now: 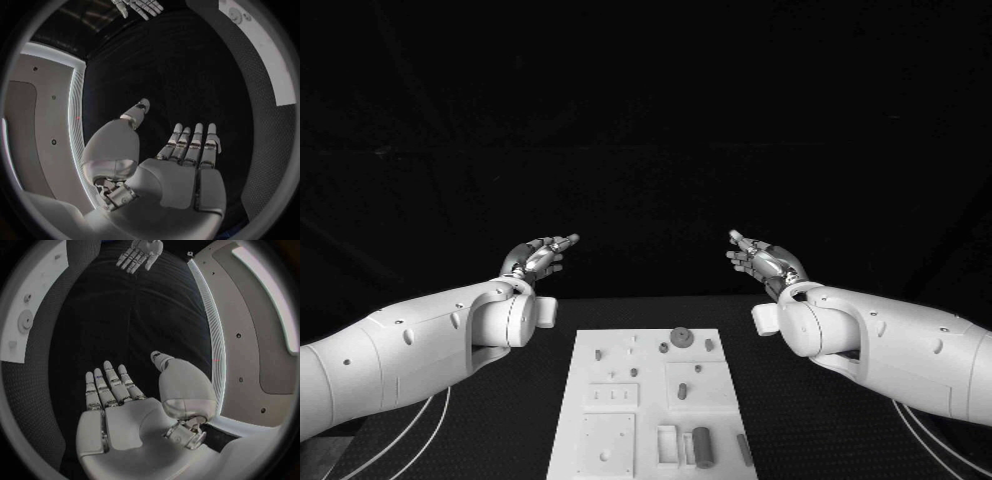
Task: Assemble the parts on the task board
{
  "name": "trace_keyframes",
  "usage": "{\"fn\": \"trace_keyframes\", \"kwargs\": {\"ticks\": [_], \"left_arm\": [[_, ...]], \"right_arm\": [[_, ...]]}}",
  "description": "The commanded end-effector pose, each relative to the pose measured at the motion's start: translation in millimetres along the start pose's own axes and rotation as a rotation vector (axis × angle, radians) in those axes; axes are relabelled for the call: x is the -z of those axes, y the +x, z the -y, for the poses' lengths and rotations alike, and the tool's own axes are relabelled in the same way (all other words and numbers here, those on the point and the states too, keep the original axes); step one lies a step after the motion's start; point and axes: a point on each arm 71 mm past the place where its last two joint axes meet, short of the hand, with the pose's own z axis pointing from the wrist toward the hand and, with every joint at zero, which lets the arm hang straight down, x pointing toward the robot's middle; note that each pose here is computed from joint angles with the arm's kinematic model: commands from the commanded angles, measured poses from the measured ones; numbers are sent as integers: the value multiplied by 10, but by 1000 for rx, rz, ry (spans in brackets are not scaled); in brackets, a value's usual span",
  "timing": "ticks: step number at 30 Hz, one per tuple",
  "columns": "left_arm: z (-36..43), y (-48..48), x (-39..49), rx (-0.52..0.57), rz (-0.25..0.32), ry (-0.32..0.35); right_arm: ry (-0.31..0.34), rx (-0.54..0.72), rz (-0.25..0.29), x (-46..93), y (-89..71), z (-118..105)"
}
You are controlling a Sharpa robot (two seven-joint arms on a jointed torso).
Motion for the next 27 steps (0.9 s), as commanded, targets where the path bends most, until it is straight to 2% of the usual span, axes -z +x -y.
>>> {"fn": "trace_keyframes", "kwargs": {"ticks": [1, 5, 11, 12, 19, 22, 27], "left_arm": [[1, 26, -62, -1, -104, -83], [24, -7, -94, -8, -105, -90], [24, -7, -94, -8, -105, -90], [-76, 11, -50, -15, -198, -139], [-88, 13, -5, -29, -274, -144], [-86, 40, 70, -22, -347, -142], [-80, 111, 146, -27, -391, -146]], "right_arm": [[96, 26, -199, -68, 42, 7], [126, 52, -232, -139, -42, -34], [142, 67, -249, -173, -87, -57], [55, 393, -203, -245, -176, -88], [-1, 619, -223, -313, -149, -96], [-40, 744, -238, -331, -103, -108], [-119, 933, -259, -301, -16, -141]]}}
